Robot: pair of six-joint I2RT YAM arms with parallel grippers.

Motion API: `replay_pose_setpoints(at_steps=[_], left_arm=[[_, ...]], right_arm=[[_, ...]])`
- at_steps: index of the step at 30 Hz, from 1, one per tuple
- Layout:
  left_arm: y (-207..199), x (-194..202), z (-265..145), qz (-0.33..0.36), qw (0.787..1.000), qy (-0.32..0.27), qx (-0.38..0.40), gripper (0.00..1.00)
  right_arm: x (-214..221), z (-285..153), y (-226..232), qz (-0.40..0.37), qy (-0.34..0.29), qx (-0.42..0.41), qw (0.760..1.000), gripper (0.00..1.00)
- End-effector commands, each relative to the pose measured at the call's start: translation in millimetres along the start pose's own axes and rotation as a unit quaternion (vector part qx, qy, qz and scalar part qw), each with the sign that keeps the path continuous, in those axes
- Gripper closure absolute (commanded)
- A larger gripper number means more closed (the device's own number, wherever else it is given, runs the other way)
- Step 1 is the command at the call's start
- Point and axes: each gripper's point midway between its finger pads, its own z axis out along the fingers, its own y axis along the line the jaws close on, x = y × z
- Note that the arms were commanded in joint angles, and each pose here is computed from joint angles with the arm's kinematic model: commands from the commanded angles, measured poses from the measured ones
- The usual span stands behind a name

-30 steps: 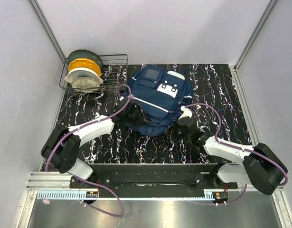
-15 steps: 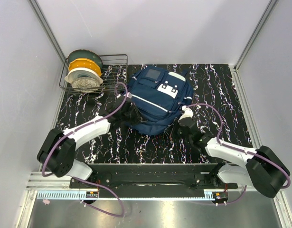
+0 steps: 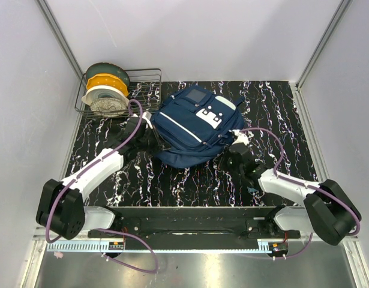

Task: Pack the student bag
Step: Zip the student bag at the center of the board.

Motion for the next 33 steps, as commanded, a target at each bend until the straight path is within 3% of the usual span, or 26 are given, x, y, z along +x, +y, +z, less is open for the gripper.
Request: replay_pose_setpoints(at_steps=[1,16,25,29,30,32,33], left_arm=[[-6.5,-49.0,-25.0,0.048,0.995,-0.087,0.006,1.00],[-2.7,-49.3,-30.1,0.037,0.995,-0.084,0.023,1.00],[-1.3,-44.6,-25.3,0.036,0.996,-0.072,0.030,1.00],[-6.4,-39.0,-22.0,0.048,0.996,-0.053,0.047,1.00],[-6.6,-38.4,-21.0,0.058,0.996,-0.048,0.048,1.00],[-3.6,-35.4,-17.4,0.064,0.996,-0.036,0.045,1.00],[-1.9,-35.3,-16.8,0.072,0.996,-0.033,0.041,1.00]], right_arm=[[-10.7,2.1,-57.0,0.020,-0.003,0.105,0.994,1.00],[-34.1,35.3,-94.6,0.154,0.028,0.132,0.979,1.00],[-37.3,44.2,-91.9,0.163,0.052,0.093,0.981,1.00],[-35.1,36.6,-68.9,0.137,0.066,0.021,0.988,0.85],[-42.8,31.6,-60.3,0.131,0.052,0.001,0.990,0.72],[-40.1,23.0,-54.0,0.121,0.054,-0.018,0.991,0.59],[-45.1,14.7,-49.5,0.115,0.047,-0.025,0.992,0.47]])
